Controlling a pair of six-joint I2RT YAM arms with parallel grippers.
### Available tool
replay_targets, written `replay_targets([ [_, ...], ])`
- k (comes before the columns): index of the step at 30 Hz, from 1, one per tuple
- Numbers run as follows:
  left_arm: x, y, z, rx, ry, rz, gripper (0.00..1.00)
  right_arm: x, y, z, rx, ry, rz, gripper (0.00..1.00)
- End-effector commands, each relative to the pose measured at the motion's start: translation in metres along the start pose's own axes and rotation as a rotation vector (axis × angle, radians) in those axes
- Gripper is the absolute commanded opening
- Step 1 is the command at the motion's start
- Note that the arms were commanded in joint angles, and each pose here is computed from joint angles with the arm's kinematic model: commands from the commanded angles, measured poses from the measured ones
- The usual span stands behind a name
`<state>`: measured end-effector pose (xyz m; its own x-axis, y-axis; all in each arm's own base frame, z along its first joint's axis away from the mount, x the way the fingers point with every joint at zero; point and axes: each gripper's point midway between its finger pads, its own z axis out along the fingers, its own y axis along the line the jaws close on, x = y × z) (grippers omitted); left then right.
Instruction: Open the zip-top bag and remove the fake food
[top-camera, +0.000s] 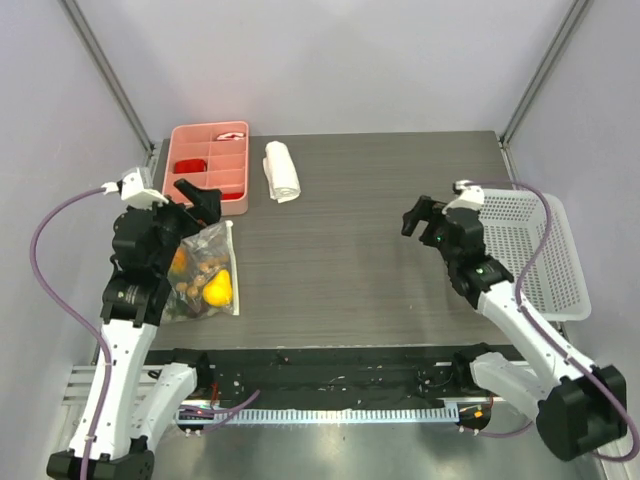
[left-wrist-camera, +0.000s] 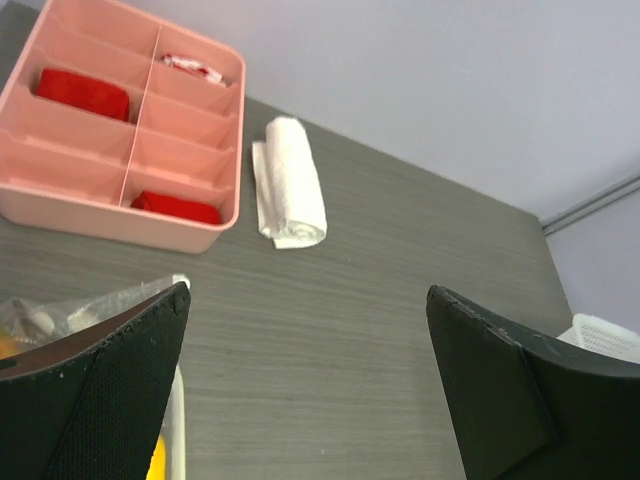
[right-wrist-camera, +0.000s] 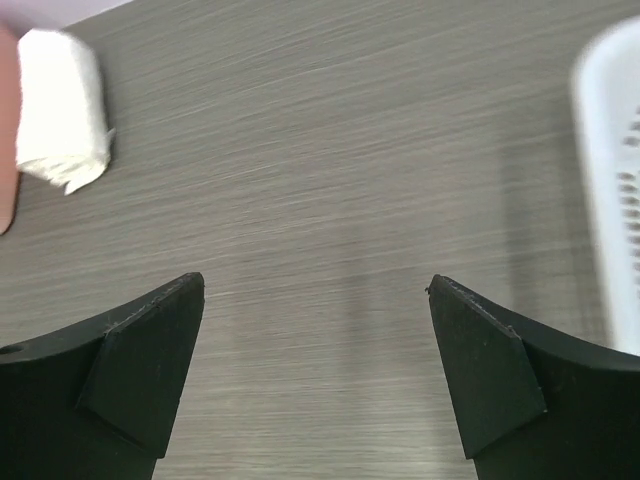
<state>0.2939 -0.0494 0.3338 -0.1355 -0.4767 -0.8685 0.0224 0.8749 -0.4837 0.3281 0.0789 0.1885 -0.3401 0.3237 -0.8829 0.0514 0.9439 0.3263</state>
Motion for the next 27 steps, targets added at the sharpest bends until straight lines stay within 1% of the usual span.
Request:
replay_targets([
  [1, 0.035, 0.015, 0.001, -0.087, 0.198, 0.003, 1.0, -0.018, 0.056, 0.007, -0.047, -0.011, -0.062, 0.99],
  [2, 0.039, 0.017, 0.003, -0.1, 0.222, 0.002, 1.0, -0.012, 0.071, 0.012, -0.074, 0.021, -0.079, 1.0],
  [3, 0.044, 0.014, 0.002, -0.084, 0.251, -0.003, 1.0, -0.004, 0.106, 0.018, -0.14, 0.062, -0.112, 1.0],
  [4, 0.047, 0.015, 0.001, -0.084, 0.268, -0.003, 1.0, 0.003, 0.124, 0.022, -0.182, 0.09, -0.131, 1.0],
  [5, 0.053, 0.016, -0.001, -0.084, 0.293, -0.003, 1.0, 0.008, 0.151, 0.022, -0.259, 0.102, -0.136, 1.0],
  [6, 0.055, 0.013, -0.005, -0.066, 0.302, -0.001, 1.0, 0.002, 0.178, 0.02, -0.329, 0.088, -0.154, 1.0],
  [7, 0.056, 0.013, -0.007, -0.064, 0.306, 0.0, 1.0, 0.034, 0.204, 0.024, -0.387, 0.154, -0.192, 1.0],
  [8, 0.06, 0.016, -0.01, -0.072, 0.324, 0.0, 1.0, 0.025, 0.236, 0.022, -0.475, 0.131, -0.167, 1.0],
  [9, 0.06, 0.016, -0.014, -0.07, 0.328, 0.012, 1.0, 0.037, 0.253, 0.025, -0.515, 0.162, -0.166, 1.0],
  [10, 0.06, 0.017, -0.017, -0.074, 0.333, 0.018, 1.0, 0.071, 0.272, 0.032, -0.548, 0.242, -0.165, 1.0],
  [11, 0.064, 0.019, -0.022, -0.085, 0.354, 0.026, 1.0, 0.071, 0.3, 0.032, -0.615, 0.254, -0.141, 1.0],
  [13, 0.06, 0.02, -0.028, -0.088, 0.345, 0.042, 1.0, 0.093, 0.328, 0.033, -0.676, 0.31, -0.104, 1.0],
  [14, 0.061, 0.02, -0.03, -0.086, 0.346, 0.044, 1.0, 0.116, 0.347, 0.038, -0.706, 0.344, -0.094, 1.0],
  [16, 0.06, 0.019, -0.034, -0.076, 0.341, 0.049, 0.99, 0.137, 0.365, 0.038, -0.762, 0.37, -0.059, 0.99],
  [17, 0.062, 0.018, -0.035, -0.066, 0.346, 0.05, 0.98, 0.156, 0.376, 0.036, -0.781, 0.389, -0.035, 1.0],
  [18, 0.064, 0.017, -0.035, -0.056, 0.349, 0.051, 0.94, 0.162, 0.386, 0.033, -0.807, 0.409, -0.018, 1.0],
  [19, 0.067, 0.018, -0.035, -0.05, 0.358, 0.057, 0.92, 0.17, 0.393, 0.031, -0.822, 0.421, -0.008, 1.0],
  [20, 0.068, 0.017, -0.036, -0.045, 0.363, 0.06, 0.88, 0.184, 0.404, 0.031, -0.836, 0.434, 0.026, 1.0],
  [22, 0.071, 0.019, -0.036, -0.046, 0.376, 0.068, 0.84, 0.197, 0.414, 0.035, -0.838, 0.436, 0.061, 1.0],
  [23, 0.072, 0.019, -0.037, -0.046, 0.383, 0.07, 0.82, 0.217, 0.418, 0.043, -0.823, 0.475, 0.093, 1.0],
  [25, 0.074, 0.016, -0.038, -0.032, 0.396, 0.066, 0.81, 0.228, 0.428, 0.046, -0.846, 0.505, 0.152, 0.98],
  [26, 0.076, 0.013, -0.039, -0.013, 0.408, 0.054, 0.81, 0.227, 0.436, 0.047, -0.859, 0.51, 0.185, 0.96],
  [27, 0.077, 0.01, -0.039, 0.002, 0.41, 0.051, 0.81, 0.241, 0.436, 0.051, -0.856, 0.533, 0.192, 0.94],
])
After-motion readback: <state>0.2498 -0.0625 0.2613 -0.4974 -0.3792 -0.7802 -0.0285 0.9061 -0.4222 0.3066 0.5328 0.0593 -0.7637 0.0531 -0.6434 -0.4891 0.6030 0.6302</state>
